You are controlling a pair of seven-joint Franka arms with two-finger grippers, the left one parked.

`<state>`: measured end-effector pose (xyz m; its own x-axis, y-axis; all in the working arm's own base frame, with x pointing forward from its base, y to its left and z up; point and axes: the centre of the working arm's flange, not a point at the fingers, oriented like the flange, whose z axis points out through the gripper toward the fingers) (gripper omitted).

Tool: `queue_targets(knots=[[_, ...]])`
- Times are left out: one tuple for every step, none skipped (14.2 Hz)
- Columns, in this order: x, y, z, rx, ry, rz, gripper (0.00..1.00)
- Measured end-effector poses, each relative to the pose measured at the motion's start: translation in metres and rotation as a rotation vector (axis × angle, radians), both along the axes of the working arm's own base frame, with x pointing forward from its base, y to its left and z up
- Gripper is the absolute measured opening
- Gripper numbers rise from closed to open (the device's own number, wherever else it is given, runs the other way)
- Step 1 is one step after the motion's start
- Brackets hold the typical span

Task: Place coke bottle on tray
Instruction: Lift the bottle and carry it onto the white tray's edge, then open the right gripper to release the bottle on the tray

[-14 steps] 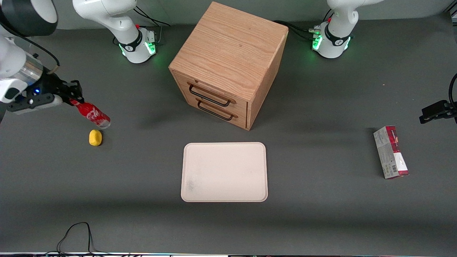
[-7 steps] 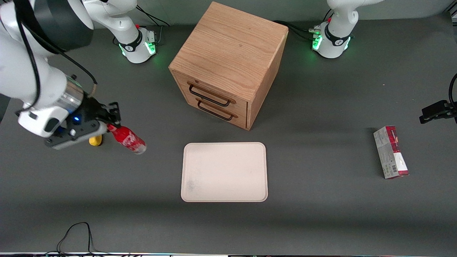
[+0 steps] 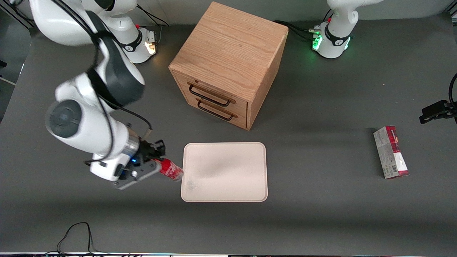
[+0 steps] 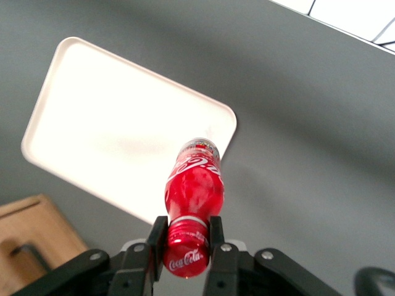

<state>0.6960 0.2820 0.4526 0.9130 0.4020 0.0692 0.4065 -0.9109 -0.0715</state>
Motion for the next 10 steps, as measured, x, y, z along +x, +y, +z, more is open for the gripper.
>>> queue_targets(knots=[[0.004, 0.01, -0.022, -0.006, -0.008, 0.004, 0.31], [0.008, 0.016, -0.043, -0.006, -0.008, 0.006, 0.31], [0.012, 0.019, -0.061, -0.003, -0.004, 0.006, 0.31], [0.015, 0.019, -0.076, 0.001, -0.001, 0.004, 0.31], [0.019, 0.018, -0.086, 0.006, -0.002, 0.001, 0.31], [0.021, 0.017, -0.094, 0.008, -0.003, -0.002, 0.31], [0.023, 0.017, -0.1, 0.007, -0.003, -0.003, 0.31], [0.024, 0.017, -0.105, 0.004, -0.005, -0.002, 0.31], [0.025, 0.017, -0.109, 0.003, -0.007, -0.002, 0.31], [0.026, 0.017, -0.111, 0.005, -0.01, -0.002, 0.31]])
